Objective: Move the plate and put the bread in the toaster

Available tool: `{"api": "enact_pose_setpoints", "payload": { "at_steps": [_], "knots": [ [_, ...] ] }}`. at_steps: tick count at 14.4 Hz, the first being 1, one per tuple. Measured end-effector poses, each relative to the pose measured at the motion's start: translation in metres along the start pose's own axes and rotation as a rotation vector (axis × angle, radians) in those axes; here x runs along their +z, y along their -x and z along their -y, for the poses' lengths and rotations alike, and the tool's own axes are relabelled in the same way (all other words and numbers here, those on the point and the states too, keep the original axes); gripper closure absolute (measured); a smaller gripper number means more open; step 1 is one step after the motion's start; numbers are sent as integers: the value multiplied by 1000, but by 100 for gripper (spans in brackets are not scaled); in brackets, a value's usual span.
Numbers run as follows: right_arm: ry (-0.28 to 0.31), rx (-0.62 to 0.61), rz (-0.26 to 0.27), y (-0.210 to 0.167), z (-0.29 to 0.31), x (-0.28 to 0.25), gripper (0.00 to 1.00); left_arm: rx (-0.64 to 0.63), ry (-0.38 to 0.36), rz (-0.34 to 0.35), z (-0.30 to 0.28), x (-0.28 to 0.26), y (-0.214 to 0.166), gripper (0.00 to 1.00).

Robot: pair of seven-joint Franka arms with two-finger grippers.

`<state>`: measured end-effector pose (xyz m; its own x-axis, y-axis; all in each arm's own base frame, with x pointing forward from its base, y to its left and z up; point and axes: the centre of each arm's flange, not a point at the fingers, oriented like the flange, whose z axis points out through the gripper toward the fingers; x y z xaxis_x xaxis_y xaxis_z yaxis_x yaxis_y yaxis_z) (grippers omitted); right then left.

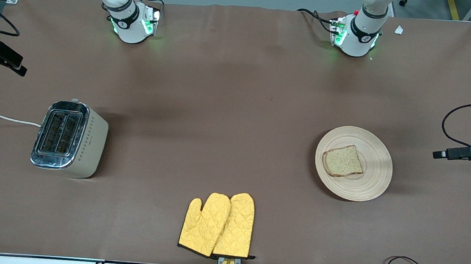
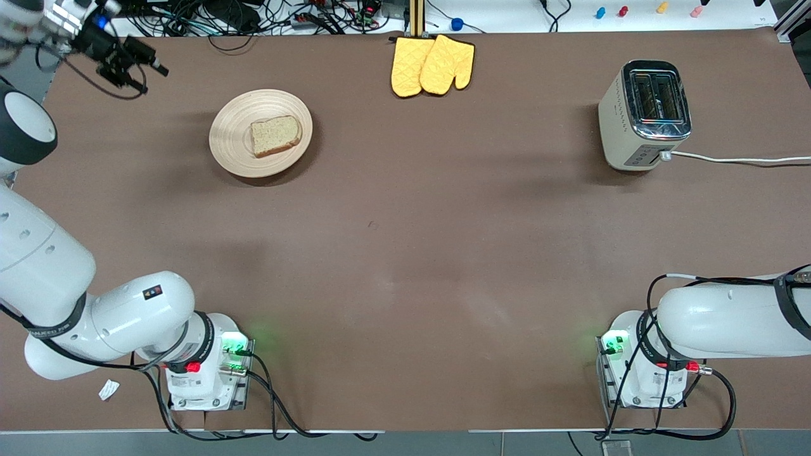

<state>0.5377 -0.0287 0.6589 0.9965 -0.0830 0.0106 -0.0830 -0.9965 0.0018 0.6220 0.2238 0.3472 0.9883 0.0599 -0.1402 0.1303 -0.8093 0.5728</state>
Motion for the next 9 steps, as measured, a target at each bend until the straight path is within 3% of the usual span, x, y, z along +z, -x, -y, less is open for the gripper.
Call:
{"api": "enact_pose_setpoints", "payload": {
  "at_steps": [4, 9],
  "knots": [
    [-1, -1, -1, 0, 0, 0, 0, -12, 207, -14, 55, 55, -12, 0],
    [-5, 2, 1, 0, -1, 1, 0, 61, 351, -34, 97, 113, -16, 1]
  ]
}}
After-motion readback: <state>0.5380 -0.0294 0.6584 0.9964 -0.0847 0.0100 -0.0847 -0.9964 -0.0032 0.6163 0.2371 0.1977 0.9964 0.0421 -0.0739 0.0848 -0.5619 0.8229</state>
